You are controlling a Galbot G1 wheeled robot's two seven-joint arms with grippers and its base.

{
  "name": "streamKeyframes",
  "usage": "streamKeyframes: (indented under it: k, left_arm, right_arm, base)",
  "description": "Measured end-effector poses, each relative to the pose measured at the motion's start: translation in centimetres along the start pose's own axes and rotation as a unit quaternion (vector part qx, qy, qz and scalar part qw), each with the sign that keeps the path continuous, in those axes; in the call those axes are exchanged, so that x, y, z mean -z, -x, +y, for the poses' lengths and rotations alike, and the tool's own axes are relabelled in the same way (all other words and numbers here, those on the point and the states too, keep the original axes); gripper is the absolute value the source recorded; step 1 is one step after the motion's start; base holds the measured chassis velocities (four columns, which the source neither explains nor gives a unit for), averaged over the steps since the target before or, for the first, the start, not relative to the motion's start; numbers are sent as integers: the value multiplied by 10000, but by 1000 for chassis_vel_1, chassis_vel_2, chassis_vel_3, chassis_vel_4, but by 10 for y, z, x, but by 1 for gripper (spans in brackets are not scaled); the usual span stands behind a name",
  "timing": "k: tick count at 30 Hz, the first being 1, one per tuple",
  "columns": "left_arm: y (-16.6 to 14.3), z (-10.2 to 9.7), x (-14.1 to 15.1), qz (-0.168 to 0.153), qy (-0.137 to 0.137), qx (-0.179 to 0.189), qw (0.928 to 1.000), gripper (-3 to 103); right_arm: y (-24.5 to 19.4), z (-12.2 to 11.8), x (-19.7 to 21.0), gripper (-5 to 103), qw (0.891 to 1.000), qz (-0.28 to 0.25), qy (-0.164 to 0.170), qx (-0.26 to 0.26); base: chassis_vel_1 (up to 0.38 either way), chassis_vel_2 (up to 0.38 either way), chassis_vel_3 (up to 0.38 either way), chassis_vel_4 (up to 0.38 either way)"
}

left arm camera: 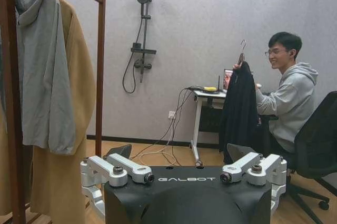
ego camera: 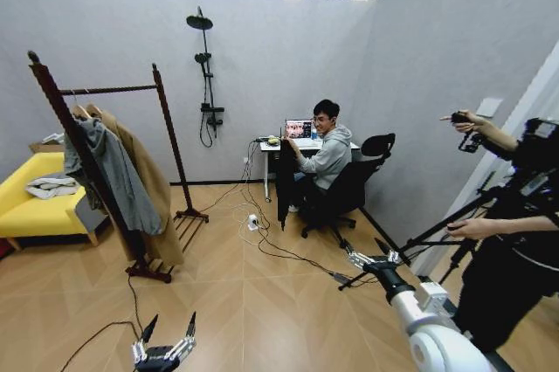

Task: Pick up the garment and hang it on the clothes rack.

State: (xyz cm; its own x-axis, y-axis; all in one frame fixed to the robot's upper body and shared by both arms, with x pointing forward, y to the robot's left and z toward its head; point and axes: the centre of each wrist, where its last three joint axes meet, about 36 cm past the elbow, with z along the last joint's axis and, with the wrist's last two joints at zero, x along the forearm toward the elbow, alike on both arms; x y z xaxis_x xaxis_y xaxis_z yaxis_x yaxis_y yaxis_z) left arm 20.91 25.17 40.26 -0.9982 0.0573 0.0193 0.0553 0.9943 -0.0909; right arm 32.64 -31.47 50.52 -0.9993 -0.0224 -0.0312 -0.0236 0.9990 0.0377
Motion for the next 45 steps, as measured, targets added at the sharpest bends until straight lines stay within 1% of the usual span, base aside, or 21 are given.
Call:
streamKeyframes:
  k: [10, 17, 34, 45]
  left_arm:
    - [0, 0, 0, 0, 0, 0, 10000, 100]
    - [0, 0, 0, 0, 0, 0, 10000, 100]
    - [0, 0, 0, 0, 0, 0, 10000, 100]
    - [0, 0, 0, 0, 0, 0, 10000, 100]
  right_arm:
    - [0, 0, 0, 100, 10000, -49, -8, 44]
    - [0, 1, 1, 100, 9999, -81, -10, 69]
    - [-6, 3, 2, 100, 9999, -99, -11, 115]
    - [-8, 3, 0, 100, 9999, -129, -5, 103]
  base:
    - [-31, 23, 31, -28]
    - [-88, 113, 91, -99]
    - [-194, 189, 188, -195]
    - [-241, 247, 248, -247]
